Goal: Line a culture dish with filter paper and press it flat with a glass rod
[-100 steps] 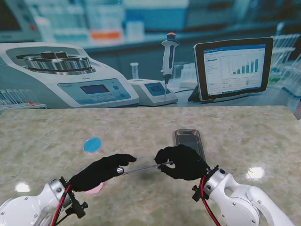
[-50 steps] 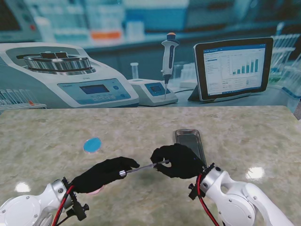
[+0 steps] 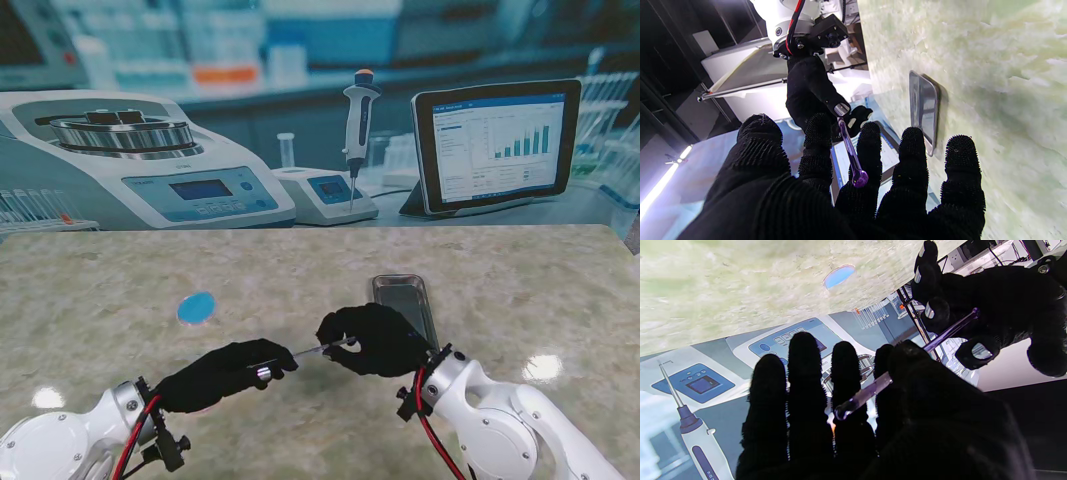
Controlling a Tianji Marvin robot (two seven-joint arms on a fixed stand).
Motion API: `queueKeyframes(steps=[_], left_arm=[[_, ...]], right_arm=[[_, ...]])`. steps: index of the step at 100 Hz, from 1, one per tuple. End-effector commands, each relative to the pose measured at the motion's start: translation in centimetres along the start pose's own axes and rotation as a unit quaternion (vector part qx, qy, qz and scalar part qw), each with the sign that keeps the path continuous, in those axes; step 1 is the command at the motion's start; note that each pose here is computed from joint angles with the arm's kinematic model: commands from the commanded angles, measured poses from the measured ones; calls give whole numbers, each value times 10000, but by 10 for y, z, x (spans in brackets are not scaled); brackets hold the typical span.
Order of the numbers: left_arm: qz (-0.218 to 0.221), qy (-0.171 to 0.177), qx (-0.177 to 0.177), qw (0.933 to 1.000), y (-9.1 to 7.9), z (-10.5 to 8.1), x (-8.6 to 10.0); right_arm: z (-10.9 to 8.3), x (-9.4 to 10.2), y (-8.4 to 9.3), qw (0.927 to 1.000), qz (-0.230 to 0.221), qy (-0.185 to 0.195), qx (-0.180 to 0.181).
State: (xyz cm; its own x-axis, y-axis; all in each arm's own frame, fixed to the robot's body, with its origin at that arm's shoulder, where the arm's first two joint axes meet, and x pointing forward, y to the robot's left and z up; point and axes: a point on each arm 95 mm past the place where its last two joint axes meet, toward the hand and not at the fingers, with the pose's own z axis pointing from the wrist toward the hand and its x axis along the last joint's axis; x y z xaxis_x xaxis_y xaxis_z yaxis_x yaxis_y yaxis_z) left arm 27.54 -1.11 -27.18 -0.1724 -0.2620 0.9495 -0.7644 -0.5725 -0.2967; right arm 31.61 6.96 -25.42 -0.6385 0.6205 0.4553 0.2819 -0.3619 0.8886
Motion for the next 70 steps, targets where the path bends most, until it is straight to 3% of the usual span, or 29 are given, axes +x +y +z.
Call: queueKeyframes(steps=[1, 70], left_arm=[[-12, -10, -80, 10000, 3, 1, 2], [-72, -3, -247, 9997, 6, 4, 4]], right_arm=[[1, 1, -3, 10000, 57, 30, 5], [8, -2, -8, 9996, 185, 203, -80]])
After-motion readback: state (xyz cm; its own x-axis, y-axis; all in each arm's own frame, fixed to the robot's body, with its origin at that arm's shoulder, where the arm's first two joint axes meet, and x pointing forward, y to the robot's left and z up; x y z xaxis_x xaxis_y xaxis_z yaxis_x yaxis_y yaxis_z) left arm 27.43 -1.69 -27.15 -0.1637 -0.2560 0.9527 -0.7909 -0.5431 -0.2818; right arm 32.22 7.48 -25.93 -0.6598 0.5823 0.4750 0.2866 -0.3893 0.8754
